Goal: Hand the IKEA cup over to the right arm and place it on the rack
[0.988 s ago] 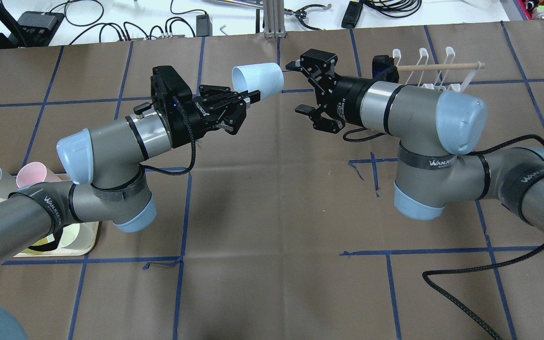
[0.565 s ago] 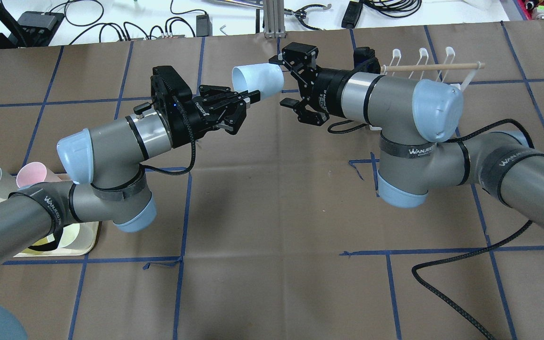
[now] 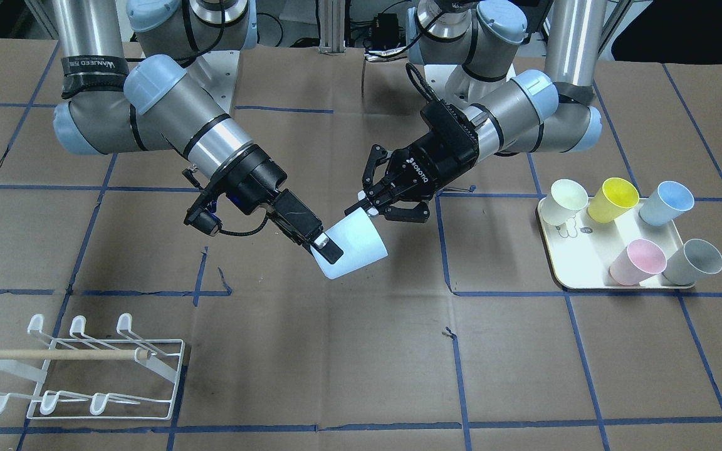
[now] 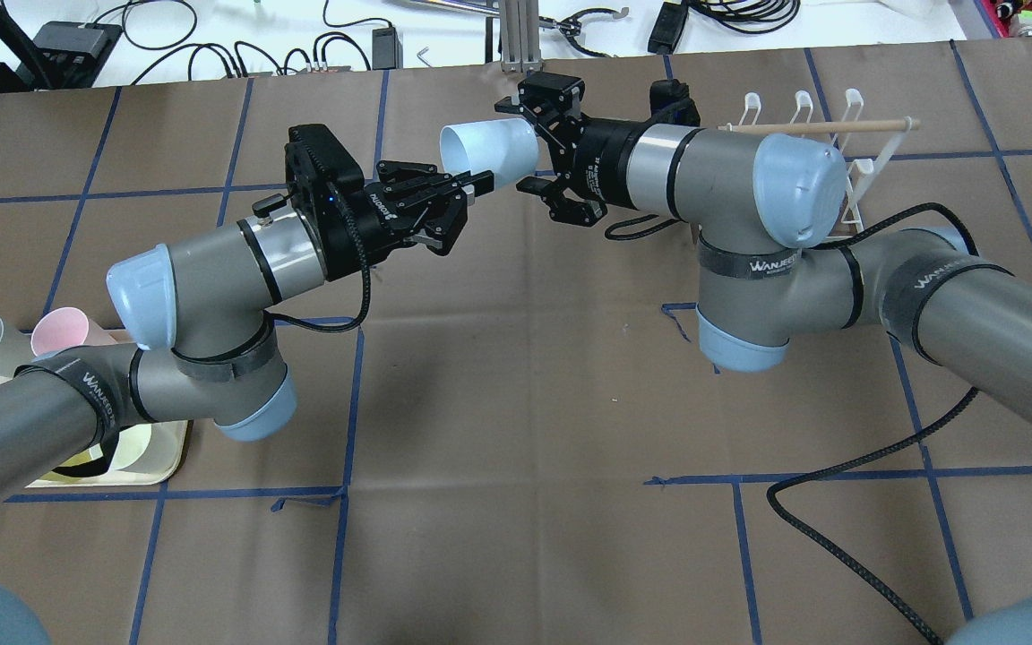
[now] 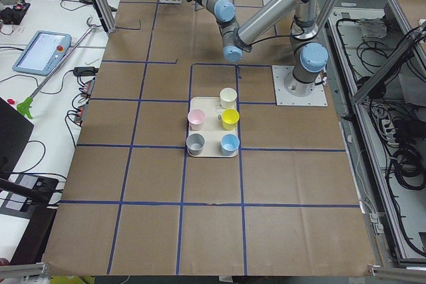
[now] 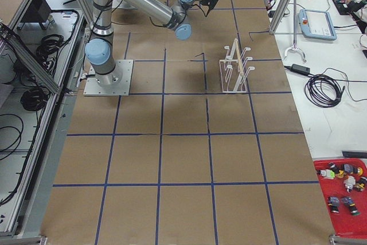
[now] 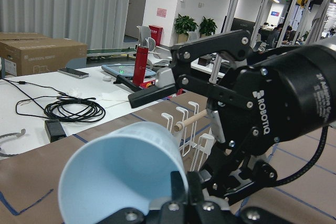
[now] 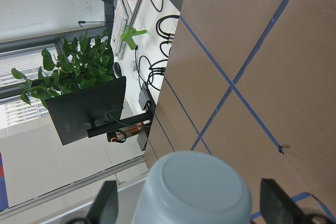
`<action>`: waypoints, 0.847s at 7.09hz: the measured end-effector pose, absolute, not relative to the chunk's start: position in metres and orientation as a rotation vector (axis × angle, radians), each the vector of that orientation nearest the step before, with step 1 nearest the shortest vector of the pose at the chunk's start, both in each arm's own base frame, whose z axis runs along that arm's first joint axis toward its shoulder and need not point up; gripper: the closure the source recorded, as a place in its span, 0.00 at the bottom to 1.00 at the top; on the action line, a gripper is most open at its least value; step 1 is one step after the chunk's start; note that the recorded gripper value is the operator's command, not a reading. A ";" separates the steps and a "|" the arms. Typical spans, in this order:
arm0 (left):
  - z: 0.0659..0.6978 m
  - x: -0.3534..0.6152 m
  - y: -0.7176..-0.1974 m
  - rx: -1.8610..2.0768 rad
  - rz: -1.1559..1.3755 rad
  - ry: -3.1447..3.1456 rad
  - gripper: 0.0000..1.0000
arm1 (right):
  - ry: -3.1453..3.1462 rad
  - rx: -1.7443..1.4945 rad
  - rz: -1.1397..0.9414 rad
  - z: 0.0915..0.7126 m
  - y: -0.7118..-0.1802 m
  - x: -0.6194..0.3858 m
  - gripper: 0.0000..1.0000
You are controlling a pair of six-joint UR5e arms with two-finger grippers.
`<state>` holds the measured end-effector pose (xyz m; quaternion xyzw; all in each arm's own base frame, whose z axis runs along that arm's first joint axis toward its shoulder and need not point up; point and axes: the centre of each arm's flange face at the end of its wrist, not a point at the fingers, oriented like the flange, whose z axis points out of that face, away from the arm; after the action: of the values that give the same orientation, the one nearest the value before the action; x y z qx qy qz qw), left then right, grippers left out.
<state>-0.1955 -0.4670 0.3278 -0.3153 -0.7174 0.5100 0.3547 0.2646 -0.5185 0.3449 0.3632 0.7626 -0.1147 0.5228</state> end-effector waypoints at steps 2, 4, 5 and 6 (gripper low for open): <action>0.328 -0.196 -0.467 -0.815 1.318 -1.854 0.96 | 1.829 0.869 -0.258 0.343 -0.518 0.272 0.06; 0.328 -0.196 -0.467 -0.815 1.319 -1.854 0.96 | 1.818 0.878 -0.241 0.346 -0.518 0.277 0.23; 0.328 -0.196 -0.466 -0.816 1.320 -1.854 0.95 | 1.815 0.879 -0.238 0.347 -0.518 0.278 0.50; 0.329 -0.196 -0.466 -0.817 1.322 -1.853 0.95 | 1.814 0.875 -0.234 0.348 -0.518 0.279 0.60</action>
<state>-0.1955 -0.4662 0.3293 -0.3159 -0.7166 0.5114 0.3538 0.2785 -0.5182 0.3478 0.3664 0.7595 -0.0979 0.5285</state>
